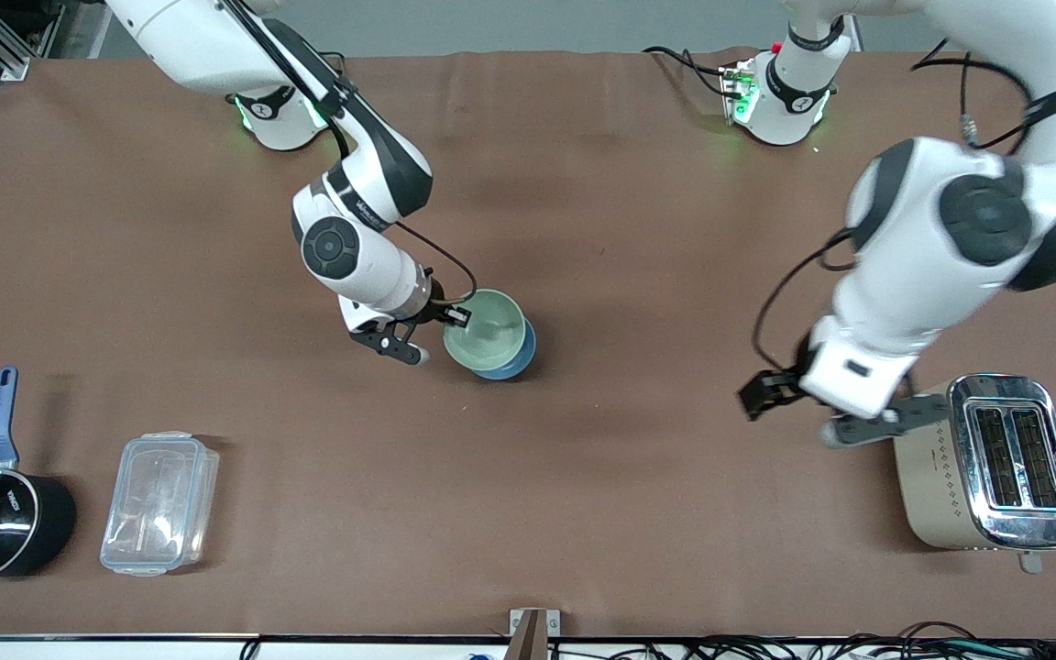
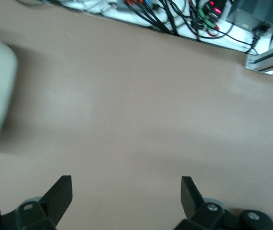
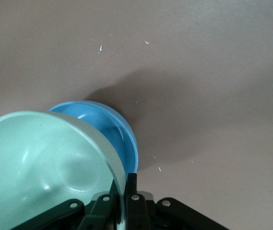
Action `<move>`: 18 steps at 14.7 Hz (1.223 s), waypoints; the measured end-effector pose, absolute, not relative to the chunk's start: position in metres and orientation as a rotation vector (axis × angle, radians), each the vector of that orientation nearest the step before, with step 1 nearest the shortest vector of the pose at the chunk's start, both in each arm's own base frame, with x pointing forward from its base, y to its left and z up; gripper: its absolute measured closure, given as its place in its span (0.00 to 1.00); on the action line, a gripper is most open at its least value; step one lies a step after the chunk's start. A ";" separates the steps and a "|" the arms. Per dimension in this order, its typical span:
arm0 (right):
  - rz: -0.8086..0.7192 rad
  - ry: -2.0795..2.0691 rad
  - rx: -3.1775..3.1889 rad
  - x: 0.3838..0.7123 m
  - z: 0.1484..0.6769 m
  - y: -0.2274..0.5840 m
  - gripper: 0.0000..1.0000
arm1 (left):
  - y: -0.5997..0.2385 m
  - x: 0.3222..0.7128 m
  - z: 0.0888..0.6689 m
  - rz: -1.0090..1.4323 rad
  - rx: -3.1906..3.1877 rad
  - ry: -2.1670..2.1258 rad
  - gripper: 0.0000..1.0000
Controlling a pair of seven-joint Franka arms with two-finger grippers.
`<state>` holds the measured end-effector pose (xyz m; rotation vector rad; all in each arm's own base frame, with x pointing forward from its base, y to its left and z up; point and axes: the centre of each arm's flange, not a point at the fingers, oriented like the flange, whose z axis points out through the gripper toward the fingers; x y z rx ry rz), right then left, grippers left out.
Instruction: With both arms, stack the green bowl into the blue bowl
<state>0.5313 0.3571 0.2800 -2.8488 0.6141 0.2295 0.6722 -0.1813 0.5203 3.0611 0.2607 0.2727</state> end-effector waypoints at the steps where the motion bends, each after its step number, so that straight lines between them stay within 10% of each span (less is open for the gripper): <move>1: 0.226 0.610 -2.849 0.531 0.275 0.358 0.94 | -0.155 0.672 0.531 0.272 3.081 0.220 0.00; 10: 0.188 0.578 -2.862 0.534 0.254 0.361 0.94 | -0.065 0.588 0.657 0.154 3.171 -0.011 0.00; 18: 0.169 0.556 -2.863 0.532 0.242 0.366 0.93 | -0.054 0.524 0.659 0.088 3.199 -0.017 0.00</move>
